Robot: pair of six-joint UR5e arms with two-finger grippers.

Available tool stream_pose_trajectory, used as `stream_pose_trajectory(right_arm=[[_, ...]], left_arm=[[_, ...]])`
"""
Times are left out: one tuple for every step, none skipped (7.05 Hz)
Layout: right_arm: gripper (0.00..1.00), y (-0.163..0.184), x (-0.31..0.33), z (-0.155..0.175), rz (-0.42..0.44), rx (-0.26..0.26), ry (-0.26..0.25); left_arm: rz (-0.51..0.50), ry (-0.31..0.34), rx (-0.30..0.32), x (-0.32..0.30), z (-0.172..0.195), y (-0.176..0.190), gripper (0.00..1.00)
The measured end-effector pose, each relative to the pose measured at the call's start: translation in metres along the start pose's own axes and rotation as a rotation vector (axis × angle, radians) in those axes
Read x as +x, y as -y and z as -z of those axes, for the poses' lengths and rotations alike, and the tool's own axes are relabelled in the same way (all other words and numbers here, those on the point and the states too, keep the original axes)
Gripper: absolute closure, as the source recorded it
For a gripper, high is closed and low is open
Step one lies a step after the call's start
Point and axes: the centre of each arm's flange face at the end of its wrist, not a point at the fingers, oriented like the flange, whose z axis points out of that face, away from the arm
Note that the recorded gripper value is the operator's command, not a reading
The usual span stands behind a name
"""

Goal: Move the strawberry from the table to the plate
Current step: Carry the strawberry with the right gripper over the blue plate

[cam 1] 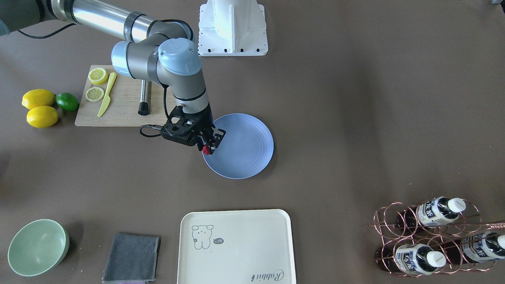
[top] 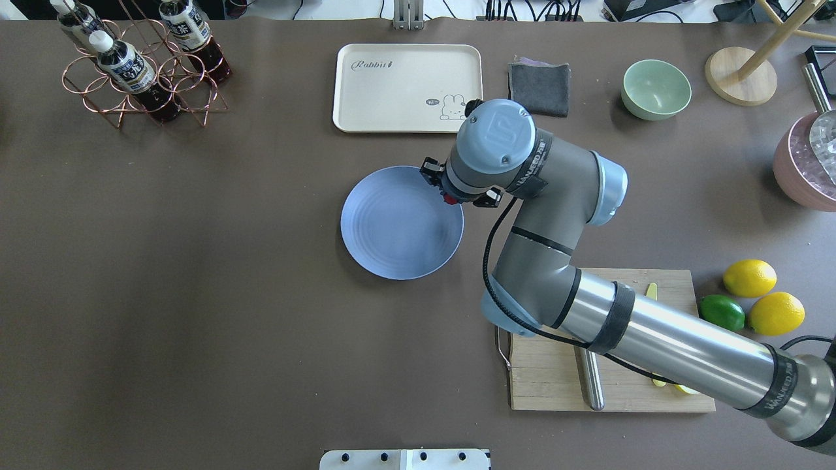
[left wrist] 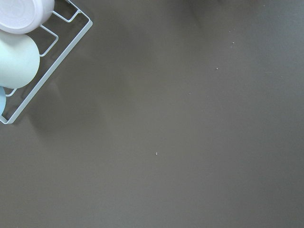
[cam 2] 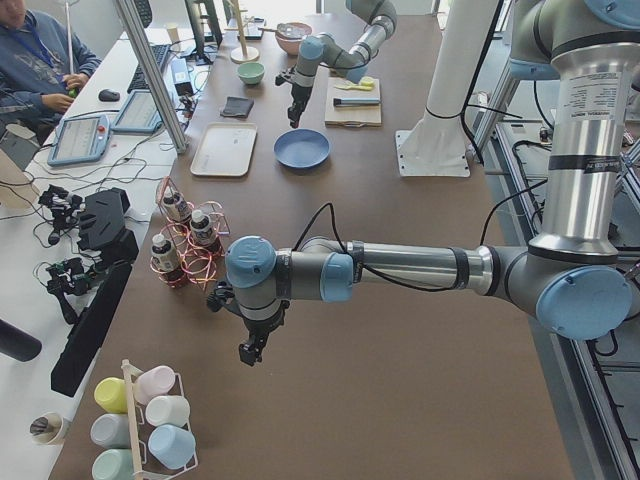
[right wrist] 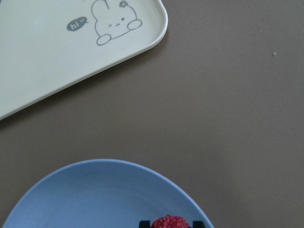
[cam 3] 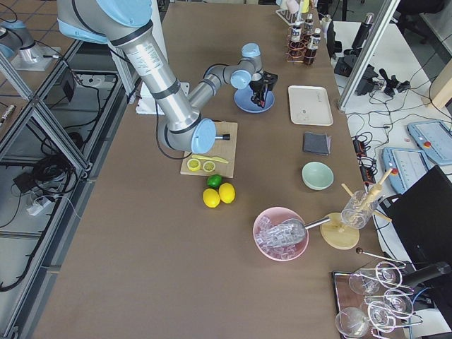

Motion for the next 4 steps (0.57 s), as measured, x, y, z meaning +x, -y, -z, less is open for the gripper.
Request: stream_pose_trajectory(right_arm=[[1.00, -0.027, -0.014, -0.005, -0.009, 0.011, -0.002], [1.00, -0.043, -0.026, -0.013, -0.014, 0.017, -0.010], [1.00, -0.052, -0.033, -0.021, -0.014, 0.021, -0.019], [1.00, -0.058, -0.037, -0.025, -0.011, 0.025, -0.023]], left_arm=[[0.001, 0.000, -0.001, 0.000, 0.000, 0.000, 0.02], [0.002, -0.001, -0.001, 0.000, 0.000, -0.001, 0.02], [0.001, -0.002, 0.000, 0.000, 0.000, -0.001, 0.02], [0.001, -0.002, -0.001, 0.000, 0.000, -0.001, 0.02]])
